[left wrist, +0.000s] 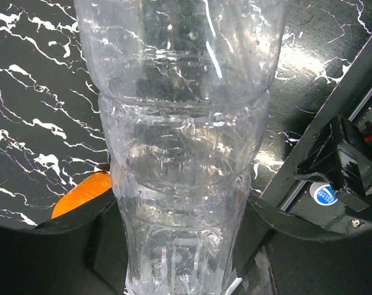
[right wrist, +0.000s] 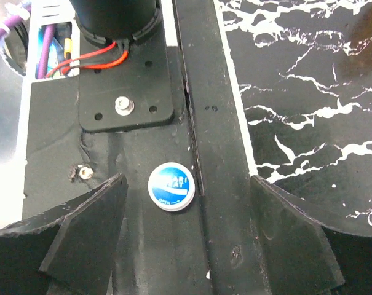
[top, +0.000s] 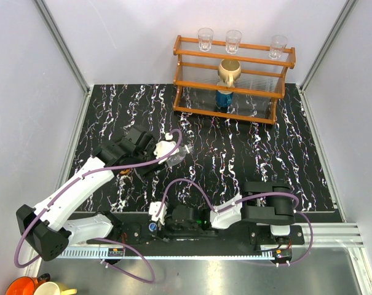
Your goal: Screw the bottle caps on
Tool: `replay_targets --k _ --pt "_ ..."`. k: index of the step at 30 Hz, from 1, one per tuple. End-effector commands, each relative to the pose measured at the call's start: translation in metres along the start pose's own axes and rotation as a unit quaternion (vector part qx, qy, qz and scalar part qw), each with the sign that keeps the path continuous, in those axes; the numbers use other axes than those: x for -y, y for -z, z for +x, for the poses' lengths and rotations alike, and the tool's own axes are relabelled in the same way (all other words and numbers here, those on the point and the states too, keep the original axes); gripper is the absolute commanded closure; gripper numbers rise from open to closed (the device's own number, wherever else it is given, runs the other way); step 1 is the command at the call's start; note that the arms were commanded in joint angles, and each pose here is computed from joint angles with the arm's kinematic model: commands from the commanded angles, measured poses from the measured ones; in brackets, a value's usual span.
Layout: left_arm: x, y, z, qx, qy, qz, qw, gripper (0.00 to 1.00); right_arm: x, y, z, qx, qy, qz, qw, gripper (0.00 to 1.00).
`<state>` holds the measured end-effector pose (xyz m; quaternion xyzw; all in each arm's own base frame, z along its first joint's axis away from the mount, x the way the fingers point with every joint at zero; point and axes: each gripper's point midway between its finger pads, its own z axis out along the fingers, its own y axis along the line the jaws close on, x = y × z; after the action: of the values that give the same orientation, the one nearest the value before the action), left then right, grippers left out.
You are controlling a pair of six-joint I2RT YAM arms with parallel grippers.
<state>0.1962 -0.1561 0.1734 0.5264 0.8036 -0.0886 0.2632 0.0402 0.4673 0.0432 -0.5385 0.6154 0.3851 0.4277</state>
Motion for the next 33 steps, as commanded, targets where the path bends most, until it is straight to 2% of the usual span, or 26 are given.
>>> replay_targets --k 1,12,25,33 --pt "0.0 0.003 -0.012 0.027 0.008 0.001 1.0 0.45 0.003 -0.009 -0.017 0.032 0.014 0.025 0.999 0.13" --pt "0.001 0.004 -0.01 0.028 0.012 0.0 1.0 0.45 0.005 -0.013 -0.011 0.029 -0.001 0.034 0.999 0.28" --pt "0.001 0.004 -0.009 0.027 0.016 0.0 1.0 0.45 -0.01 -0.016 -0.001 0.008 0.01 0.027 1.0 0.33" --pt "0.002 0.005 -0.012 0.03 0.018 0.0 0.999 0.45 -0.011 -0.015 0.005 -0.004 0.0 0.033 0.999 0.39"
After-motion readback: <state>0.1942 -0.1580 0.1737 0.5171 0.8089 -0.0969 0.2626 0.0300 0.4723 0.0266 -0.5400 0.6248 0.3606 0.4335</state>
